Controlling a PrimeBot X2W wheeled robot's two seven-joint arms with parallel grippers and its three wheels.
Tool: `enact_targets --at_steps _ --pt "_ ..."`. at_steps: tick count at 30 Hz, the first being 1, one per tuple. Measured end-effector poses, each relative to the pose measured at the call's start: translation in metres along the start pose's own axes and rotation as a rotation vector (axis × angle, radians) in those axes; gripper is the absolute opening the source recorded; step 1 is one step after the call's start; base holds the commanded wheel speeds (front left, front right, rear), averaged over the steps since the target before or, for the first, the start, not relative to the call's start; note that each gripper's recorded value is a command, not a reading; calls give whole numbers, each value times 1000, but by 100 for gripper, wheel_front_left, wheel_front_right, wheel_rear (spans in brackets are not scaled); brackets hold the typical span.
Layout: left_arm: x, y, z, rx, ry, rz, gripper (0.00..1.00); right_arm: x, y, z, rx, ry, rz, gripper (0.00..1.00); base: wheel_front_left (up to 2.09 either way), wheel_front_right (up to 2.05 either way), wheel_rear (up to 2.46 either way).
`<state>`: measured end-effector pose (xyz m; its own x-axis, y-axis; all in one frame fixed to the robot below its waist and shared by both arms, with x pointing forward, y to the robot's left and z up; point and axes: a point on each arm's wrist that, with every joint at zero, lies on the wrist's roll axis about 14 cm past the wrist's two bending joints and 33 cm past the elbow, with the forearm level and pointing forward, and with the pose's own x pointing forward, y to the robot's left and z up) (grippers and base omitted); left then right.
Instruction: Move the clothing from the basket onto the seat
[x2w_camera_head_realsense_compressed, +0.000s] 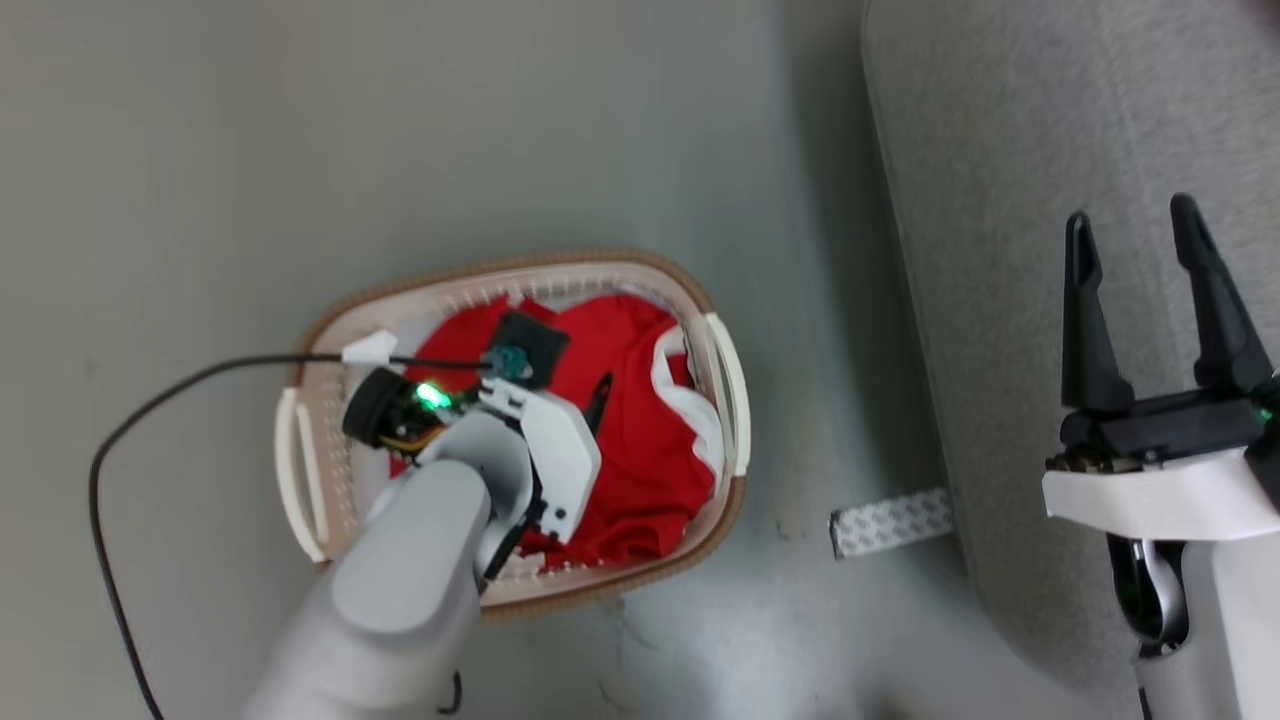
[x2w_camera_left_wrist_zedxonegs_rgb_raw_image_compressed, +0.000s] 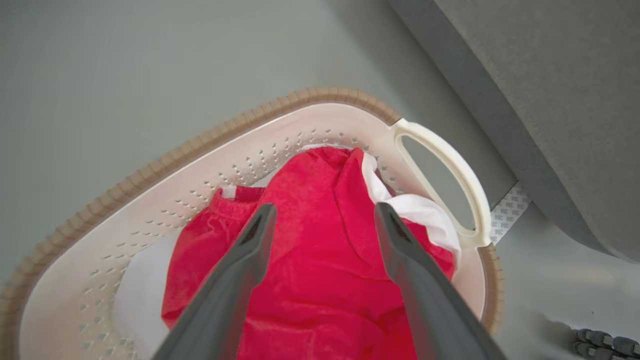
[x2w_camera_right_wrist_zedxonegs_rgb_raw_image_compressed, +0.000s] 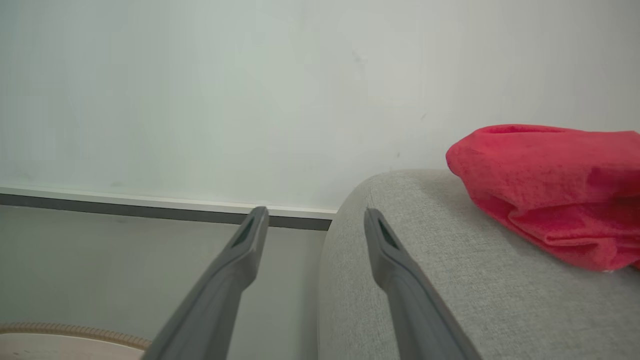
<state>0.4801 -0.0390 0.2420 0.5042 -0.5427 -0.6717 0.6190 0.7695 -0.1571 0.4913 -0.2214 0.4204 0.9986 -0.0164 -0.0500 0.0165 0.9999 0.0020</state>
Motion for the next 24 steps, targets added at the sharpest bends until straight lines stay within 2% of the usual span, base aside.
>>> enact_targets --at_steps 12,20,24 --pt "64 11 -92 -44 229 -39 100 28 16 -66 -20 89 62 100 0 0 0" --pt "79 19 -122 -7 263 -22 100 22 18 -96 -30 148 68 100 0 0 0" --pt "83 20 -126 3 273 -23 100 22 19 -99 -31 152 70 100 0 0 0"
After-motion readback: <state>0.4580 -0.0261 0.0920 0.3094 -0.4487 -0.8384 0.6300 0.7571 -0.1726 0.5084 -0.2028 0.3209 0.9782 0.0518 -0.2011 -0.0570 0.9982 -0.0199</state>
